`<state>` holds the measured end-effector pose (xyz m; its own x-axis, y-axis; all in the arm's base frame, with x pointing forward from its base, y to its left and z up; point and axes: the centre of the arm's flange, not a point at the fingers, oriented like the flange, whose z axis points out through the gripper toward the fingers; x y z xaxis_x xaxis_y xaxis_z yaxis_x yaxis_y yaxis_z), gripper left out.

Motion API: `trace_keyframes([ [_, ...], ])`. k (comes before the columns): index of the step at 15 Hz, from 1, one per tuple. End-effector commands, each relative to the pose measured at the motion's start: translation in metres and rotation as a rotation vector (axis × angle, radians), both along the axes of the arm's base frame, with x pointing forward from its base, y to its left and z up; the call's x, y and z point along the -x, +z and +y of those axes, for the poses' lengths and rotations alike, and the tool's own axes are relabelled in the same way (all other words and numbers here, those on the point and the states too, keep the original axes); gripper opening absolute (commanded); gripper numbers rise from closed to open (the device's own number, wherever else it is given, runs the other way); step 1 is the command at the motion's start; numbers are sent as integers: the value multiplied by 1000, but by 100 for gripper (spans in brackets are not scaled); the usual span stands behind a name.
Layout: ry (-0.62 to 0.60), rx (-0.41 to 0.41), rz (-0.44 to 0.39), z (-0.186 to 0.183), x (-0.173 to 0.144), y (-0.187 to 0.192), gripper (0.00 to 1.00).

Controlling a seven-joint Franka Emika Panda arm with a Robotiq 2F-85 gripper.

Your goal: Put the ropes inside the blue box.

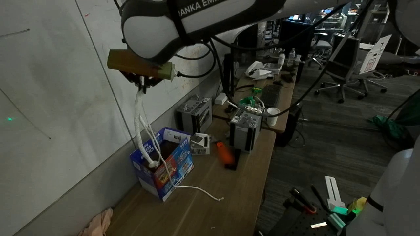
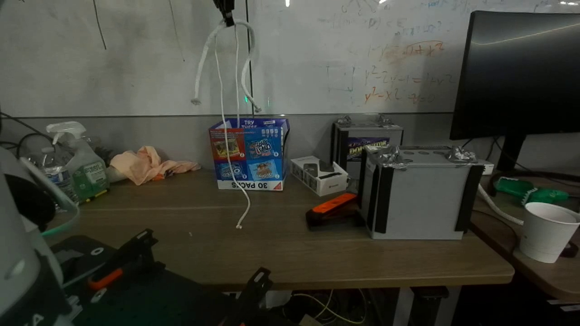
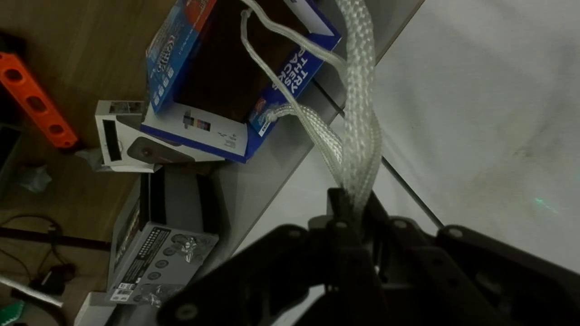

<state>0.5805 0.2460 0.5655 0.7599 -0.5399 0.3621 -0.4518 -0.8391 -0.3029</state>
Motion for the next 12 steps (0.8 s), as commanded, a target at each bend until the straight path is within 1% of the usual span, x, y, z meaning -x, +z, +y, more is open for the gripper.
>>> trace_keyframes([
  [1,-88,-15,11,1,-21,-5,3],
  [9,-268,-64,24,-49,-72,-25,3],
  [12,-307,-72,22,-54,-83,-37,3],
])
